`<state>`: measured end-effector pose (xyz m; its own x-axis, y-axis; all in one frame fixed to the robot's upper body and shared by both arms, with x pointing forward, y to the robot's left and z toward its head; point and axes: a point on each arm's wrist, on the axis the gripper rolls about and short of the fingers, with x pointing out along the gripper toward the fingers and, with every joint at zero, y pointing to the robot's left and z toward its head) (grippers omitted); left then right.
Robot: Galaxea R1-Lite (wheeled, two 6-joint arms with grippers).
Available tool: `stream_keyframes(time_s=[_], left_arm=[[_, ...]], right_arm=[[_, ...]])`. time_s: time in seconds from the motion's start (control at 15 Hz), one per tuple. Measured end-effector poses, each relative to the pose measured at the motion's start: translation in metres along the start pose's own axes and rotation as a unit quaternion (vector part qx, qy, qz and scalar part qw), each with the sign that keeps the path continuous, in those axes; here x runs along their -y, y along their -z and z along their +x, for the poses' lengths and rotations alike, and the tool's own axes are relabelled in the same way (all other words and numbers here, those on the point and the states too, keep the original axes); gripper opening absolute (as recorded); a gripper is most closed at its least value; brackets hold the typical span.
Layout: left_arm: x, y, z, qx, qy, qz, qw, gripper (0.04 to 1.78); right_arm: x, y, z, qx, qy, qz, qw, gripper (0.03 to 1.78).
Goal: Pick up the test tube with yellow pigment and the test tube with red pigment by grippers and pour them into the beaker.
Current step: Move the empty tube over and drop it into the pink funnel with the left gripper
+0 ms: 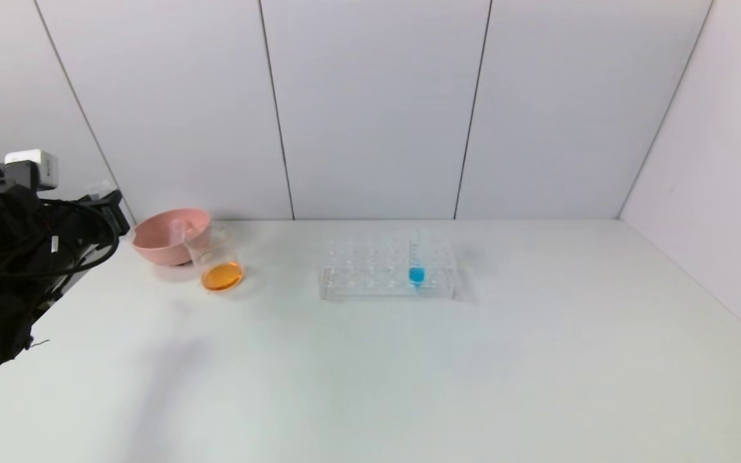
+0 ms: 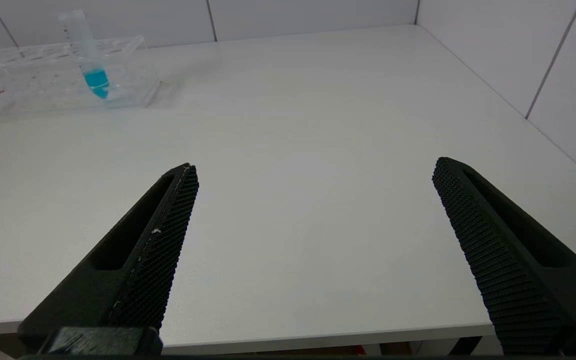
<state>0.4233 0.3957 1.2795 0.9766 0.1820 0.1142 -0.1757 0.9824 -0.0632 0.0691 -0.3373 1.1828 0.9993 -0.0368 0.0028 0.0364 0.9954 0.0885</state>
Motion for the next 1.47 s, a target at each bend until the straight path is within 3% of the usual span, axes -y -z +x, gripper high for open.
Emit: stream_keyframes(time_s=[0.2, 0.47, 0.73, 1.2, 1.47], left_arm=[[0.003, 0.002, 0.037, 0.0, 0.006, 0.004, 1.0, 0.43], [0.01, 0.016, 0.071, -0.034, 0.011, 0.001, 0.999, 0.43], [0.017, 0.031, 0.09, -0.052, 0.017, 0.001, 0.999, 0.43], [0.03, 0.047, 0.11, -0.045, 0.031, -0.002, 0.998, 0.43], [0.035, 0.052, 0.113, -0.045, 0.035, -0.001, 0.998, 0.66]], right_arm=[[0.0, 0.0, 0.0, 0.0, 0.0, 0.0, 1.0, 1.71], [0.0, 0.0, 0.0, 0.0, 0.0, 0.0, 1.0, 1.71], [0.0, 0.0, 0.0, 0.0, 0.0, 0.0, 1.0, 1.71], [0.0, 0.0, 0.0, 0.0, 0.0, 0.0, 1.0, 1.71], [0.0, 0.0, 0.0, 0.0, 0.0, 0.0, 1.0, 1.71]])
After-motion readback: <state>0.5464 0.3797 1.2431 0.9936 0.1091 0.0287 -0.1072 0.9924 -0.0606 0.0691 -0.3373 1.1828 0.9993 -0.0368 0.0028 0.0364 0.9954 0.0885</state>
